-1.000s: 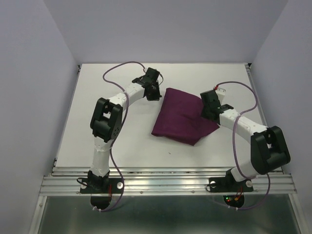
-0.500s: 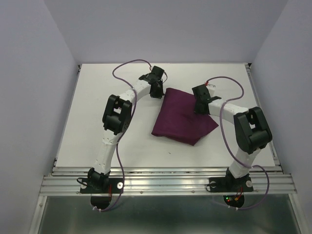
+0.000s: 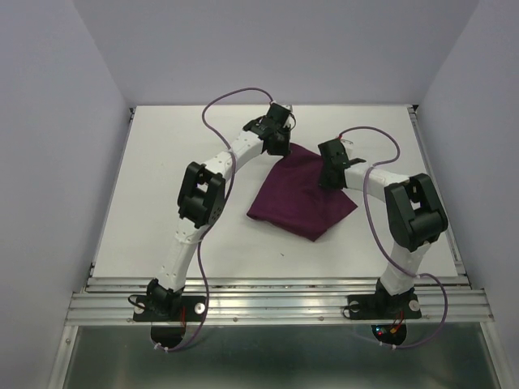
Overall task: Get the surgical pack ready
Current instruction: Pack the surgical kit at the center of the board.
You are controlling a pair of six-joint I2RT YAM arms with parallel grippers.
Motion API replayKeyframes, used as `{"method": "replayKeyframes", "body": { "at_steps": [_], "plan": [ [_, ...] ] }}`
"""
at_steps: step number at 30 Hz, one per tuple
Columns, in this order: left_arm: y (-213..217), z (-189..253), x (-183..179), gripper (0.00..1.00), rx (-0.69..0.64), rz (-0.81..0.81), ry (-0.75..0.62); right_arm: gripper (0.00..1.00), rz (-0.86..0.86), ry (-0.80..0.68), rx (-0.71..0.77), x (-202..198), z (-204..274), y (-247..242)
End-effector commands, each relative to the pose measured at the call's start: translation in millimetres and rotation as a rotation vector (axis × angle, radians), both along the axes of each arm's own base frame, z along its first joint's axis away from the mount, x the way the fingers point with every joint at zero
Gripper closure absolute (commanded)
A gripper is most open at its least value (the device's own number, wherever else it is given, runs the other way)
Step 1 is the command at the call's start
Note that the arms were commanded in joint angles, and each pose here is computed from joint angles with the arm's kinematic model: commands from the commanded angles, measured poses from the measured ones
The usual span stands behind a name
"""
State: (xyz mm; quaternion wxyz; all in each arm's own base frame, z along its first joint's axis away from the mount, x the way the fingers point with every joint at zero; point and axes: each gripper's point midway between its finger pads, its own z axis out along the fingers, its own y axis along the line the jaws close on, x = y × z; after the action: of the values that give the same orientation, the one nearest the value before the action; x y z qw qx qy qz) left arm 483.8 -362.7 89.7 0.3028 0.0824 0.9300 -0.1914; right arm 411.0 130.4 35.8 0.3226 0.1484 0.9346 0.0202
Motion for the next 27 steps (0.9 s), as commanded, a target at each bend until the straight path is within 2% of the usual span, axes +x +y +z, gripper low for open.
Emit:
{"method": "replayKeyframes", "body": {
  "at_steps": [1,5,6,12,16,22,27],
  "plan": [
    [-28,27,-10,1.00,-0.081,-0.070,-0.013,0.99,0.039,-0.149,0.121,35,42,34],
    [-5,32,-2,1.00,-0.019,-0.001,-0.033,0.97,-0.004,-0.156,0.031,31,48,14],
    [4,38,2,1.00,-0.004,0.031,-0.047,0.96,-0.044,-0.168,-0.006,31,53,-4],
    [56,54,3,1.00,0.006,0.128,-0.043,0.87,-0.117,-0.184,-0.044,9,68,-54],
    [90,65,-5,1.00,0.017,0.185,-0.079,0.86,-0.093,-0.149,-0.076,-15,65,-62],
    [123,1,-28,1.00,0.091,0.207,0.042,0.87,-0.003,-0.108,0.029,-46,55,-42],
    [110,-23,-45,1.00,0.049,0.155,0.116,0.87,0.040,-0.071,0.073,-58,42,-26]
  ]
}}
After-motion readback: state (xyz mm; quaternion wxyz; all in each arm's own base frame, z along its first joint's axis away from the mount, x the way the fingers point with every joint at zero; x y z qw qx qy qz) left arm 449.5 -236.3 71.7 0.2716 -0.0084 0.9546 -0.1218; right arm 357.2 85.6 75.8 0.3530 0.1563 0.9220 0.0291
